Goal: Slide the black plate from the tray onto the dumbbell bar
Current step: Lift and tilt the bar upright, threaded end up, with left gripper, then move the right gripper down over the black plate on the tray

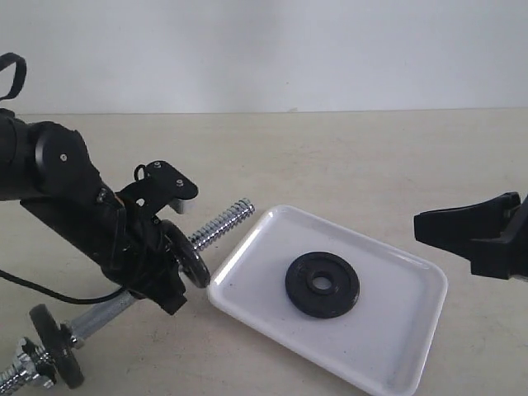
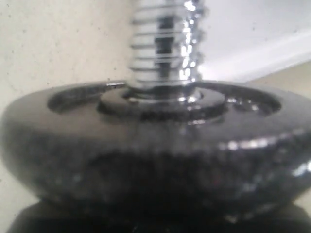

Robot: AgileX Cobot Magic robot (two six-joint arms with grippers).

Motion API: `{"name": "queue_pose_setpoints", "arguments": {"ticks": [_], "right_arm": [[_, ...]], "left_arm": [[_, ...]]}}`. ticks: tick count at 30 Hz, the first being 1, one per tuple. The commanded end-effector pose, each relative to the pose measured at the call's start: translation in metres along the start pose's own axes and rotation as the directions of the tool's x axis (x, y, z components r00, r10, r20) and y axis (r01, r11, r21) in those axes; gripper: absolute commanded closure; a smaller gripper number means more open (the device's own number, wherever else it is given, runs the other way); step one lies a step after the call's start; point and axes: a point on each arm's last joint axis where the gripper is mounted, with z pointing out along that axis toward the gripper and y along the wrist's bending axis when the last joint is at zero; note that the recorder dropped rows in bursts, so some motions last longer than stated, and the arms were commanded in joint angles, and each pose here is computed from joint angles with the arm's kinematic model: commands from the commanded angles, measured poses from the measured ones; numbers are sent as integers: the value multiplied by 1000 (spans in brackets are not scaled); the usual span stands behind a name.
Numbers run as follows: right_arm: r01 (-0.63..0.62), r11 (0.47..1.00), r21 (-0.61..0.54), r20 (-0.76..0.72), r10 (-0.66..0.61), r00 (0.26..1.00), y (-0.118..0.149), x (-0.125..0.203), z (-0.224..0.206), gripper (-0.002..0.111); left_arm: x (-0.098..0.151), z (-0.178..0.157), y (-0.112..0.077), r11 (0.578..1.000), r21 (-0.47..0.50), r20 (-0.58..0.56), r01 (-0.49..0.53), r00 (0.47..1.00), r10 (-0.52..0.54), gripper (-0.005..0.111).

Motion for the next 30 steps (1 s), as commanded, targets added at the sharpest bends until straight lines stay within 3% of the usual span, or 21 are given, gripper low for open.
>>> {"name": "queue_pose_setpoints", "arguments": {"ticks": [1,10,26,30], "right_arm": [[-4,1000,6,3,4,1000,-1,0,0,109],[-4,1000,6,3,4,1000,-1,0,0,109],[-44,999,-32,39,45,998,3,-3,0,108],[-57,998,-35,55,58,997,3,-5,0,100]], "left_arm": [[-4,-14,-1,999,-47,103,-12,995,17,102],[13,-18,-6,996,-82,122,-23,992,33,102],[5,-78,-15,990,-142,344,21,938,29,102],[4,-80,-16,990,-135,355,34,935,16,102]]}}
